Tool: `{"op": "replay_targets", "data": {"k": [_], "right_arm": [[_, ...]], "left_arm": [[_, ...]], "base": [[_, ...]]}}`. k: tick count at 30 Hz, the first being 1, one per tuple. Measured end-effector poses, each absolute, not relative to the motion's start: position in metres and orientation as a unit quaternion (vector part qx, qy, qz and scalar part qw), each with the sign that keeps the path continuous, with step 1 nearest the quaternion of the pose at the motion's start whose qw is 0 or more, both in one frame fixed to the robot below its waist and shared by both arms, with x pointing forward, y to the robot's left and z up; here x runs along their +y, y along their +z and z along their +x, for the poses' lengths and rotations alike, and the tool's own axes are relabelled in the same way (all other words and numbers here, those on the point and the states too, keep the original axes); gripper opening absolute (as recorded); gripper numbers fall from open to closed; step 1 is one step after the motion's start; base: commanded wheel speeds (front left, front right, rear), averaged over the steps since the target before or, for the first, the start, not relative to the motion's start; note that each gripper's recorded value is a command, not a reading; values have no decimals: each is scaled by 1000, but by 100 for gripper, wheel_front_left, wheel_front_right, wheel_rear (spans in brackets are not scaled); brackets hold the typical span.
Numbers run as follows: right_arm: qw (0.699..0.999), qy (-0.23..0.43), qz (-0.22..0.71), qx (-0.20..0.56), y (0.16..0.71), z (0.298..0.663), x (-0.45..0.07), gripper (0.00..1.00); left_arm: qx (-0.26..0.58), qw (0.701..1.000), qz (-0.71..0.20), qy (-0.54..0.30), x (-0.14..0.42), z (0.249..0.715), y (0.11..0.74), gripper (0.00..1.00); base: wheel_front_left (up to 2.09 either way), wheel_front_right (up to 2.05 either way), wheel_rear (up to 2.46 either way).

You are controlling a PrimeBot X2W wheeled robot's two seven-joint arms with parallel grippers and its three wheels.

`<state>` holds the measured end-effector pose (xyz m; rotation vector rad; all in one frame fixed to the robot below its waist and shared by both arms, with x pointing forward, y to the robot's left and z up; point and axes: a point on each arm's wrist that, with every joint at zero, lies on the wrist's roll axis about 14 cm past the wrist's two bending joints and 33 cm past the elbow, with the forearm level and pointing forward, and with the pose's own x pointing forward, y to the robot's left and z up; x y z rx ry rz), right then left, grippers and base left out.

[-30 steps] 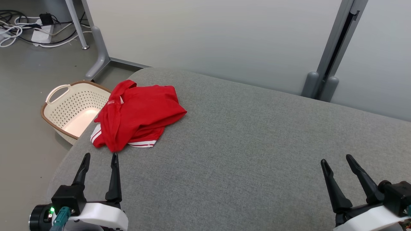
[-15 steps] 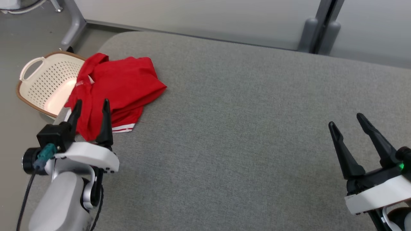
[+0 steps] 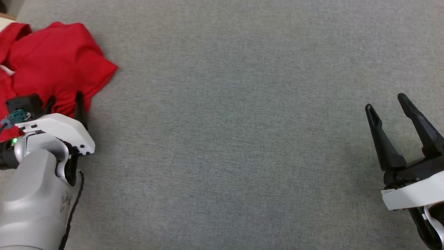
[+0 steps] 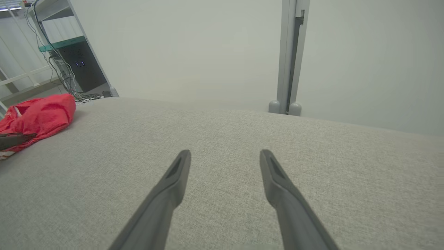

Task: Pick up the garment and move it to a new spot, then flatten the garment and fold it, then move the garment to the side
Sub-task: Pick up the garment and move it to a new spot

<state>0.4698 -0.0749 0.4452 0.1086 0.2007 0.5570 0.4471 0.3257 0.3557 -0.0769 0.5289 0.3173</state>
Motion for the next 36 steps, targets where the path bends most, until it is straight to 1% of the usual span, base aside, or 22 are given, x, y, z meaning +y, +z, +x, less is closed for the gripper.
{"op": "replay_targets", "data": {"k": [1, 2, 3, 4, 7, 10, 13, 19, 24, 27, 30, 36], "right_arm": [[956, 270, 54, 101, 442, 470, -78, 100], [957, 265, 54, 105, 439, 470, -82, 100], [958, 261, 54, 106, 437, 471, -85, 100], [959, 257, 55, 105, 437, 472, -87, 100], [960, 253, 56, 103, 437, 472, -89, 100], [962, 248, 57, 97, 441, 473, -91, 100], [964, 246, 58, 84, 451, 473, -92, 100], [968, 238, 57, 63, 471, 463, -94, 100], [970, 231, 58, 40, 493, 451, -94, 100], [972, 224, 60, 29, 505, 441, -96, 100], [974, 216, 60, 18, 516, 430, -100, 100], [983, 177, 54, 7, 527, 414, -128, 100]], "left_arm": [[266, 951, -38, 155, 325, 449, 351, 100], [265, 951, -35, 155, 325, 451, 349, 47], [263, 952, -34, 153, 325, 454, 348, 4], [253, 955, -30, 152, 325, 458, 350, 0], [237, 958, -26, 156, 328, 460, 355, 0], [205, 965, -15, 160, 336, 467, 375, 0], [139, 978, 0, 155, 338, 480, 414, 0], [28, 989, 20, 143, 326, 467, 480, 0], [-58, 992, 43, 104, 292, 447, 533, 0], [-86, 993, 44, 71, 263, 430, 549, 0], [-97, 994, 35, 37, 235, 418, 561, 0], [-79, 995, 9, -56, 165, 411, 563, 0]], "base": [[0, 0, 0], [0, 0, 0], [0, 0, 0], [0, 0, 0], [0, 0, 0], [0, 0, 0], [0, 0, 0], [0, 0, 0], [0, 0, 0], [0, 0, 0], [0, 0, 0], [0, 0, 0]]}}
